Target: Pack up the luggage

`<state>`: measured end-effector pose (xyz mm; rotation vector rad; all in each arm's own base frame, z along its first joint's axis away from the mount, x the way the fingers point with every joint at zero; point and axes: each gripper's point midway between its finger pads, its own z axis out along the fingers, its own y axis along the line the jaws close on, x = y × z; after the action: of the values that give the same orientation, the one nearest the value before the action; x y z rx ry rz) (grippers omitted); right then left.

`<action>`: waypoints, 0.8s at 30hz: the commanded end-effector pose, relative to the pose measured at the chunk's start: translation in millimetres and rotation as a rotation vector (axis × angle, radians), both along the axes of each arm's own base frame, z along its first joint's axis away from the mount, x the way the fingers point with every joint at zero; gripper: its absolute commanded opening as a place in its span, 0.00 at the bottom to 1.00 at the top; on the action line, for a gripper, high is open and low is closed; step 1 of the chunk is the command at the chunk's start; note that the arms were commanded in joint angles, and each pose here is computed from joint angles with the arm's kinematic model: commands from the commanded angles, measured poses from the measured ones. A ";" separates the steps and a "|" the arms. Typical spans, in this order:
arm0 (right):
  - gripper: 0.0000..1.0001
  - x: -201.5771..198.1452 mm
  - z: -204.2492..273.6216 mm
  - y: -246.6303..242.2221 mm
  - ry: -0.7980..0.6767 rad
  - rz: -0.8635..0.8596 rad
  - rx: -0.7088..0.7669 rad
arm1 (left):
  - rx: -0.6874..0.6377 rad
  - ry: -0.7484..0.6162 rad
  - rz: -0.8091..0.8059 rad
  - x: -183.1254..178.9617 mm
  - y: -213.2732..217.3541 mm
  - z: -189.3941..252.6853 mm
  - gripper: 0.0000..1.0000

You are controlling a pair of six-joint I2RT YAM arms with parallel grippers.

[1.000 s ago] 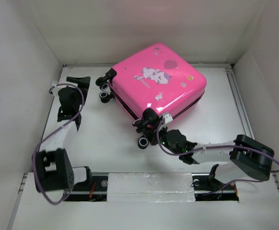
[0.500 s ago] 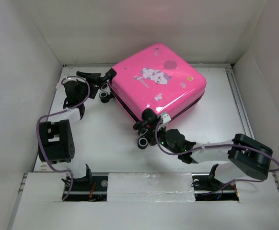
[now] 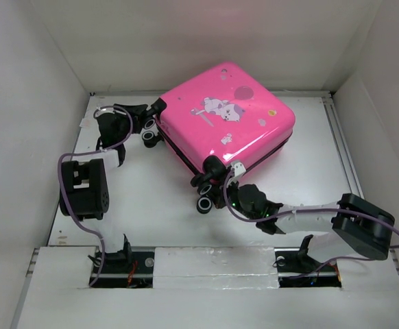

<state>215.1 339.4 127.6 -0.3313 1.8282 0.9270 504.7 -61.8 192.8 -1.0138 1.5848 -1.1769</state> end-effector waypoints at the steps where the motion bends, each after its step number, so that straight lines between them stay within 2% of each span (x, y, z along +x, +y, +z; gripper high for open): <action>1: 0.00 -31.8 45.6 24.5 -0.033 0.173 0.125 | -0.021 -0.116 -0.024 7.4 -7.7 35.0 0.17; 2: 0.00 -30.9 46.5 22.8 -0.033 0.164 0.124 | -0.020 -0.116 -0.012 8.4 -5.7 35.0 0.00; 5: 0.00 -29.1 52.5 16.2 -0.043 0.155 0.118 | 0.002 -0.128 0.018 -1.1 -1.0 37.0 0.00; 8: 0.00 -19.7 65.0 5.9 -0.056 0.147 0.141 | 0.007 -0.203 0.049 -22.8 2.9 54.2 0.00; 9: 0.00 -12.2 69.0 -0.1 -0.060 0.152 0.151 | 0.016 -0.169 0.061 -37.2 4.3 34.0 0.00; 13: 0.00 12.7 92.7 -14.4 -0.094 0.134 0.168 | 0.043 -0.172 0.086 -91.3 -1.8 13.2 0.00; 17: 0.00 45.1 127.7 -40.3 -0.172 0.070 0.160 | 0.075 -0.173 0.045 -147.9 -23.0 -9.9 0.00; 18: 0.00 54.2 130.8 -50.6 -0.176 0.038 0.144 | 0.070 -0.207 0.021 -163.3 -31.1 -0.6 0.00; 20: 0.00 77.5 149.6 -79.3 -0.215 -0.023 0.159 | 0.100 -0.142 -0.016 -188.9 -38.5 -28.9 0.00; 21: 0.00 82.6 153.5 -88.7 -0.226 -0.040 0.162 | 0.111 -0.140 -0.038 -197.9 -44.1 -31.0 0.00; 22: 0.00 89.1 153.7 -96.7 -0.220 -0.068 0.167 | 0.122 -0.202 -0.076 -212.0 -56.5 -15.7 0.00; 24: 0.00 94.6 146.9 -103.7 -0.205 -0.089 0.187 | 0.155 -0.175 -0.106 -224.9 -66.1 -21.5 0.00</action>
<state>271.6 226.7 130.4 -0.1756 2.0692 0.8850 317.5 -57.8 191.1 -0.9646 1.3030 -1.0107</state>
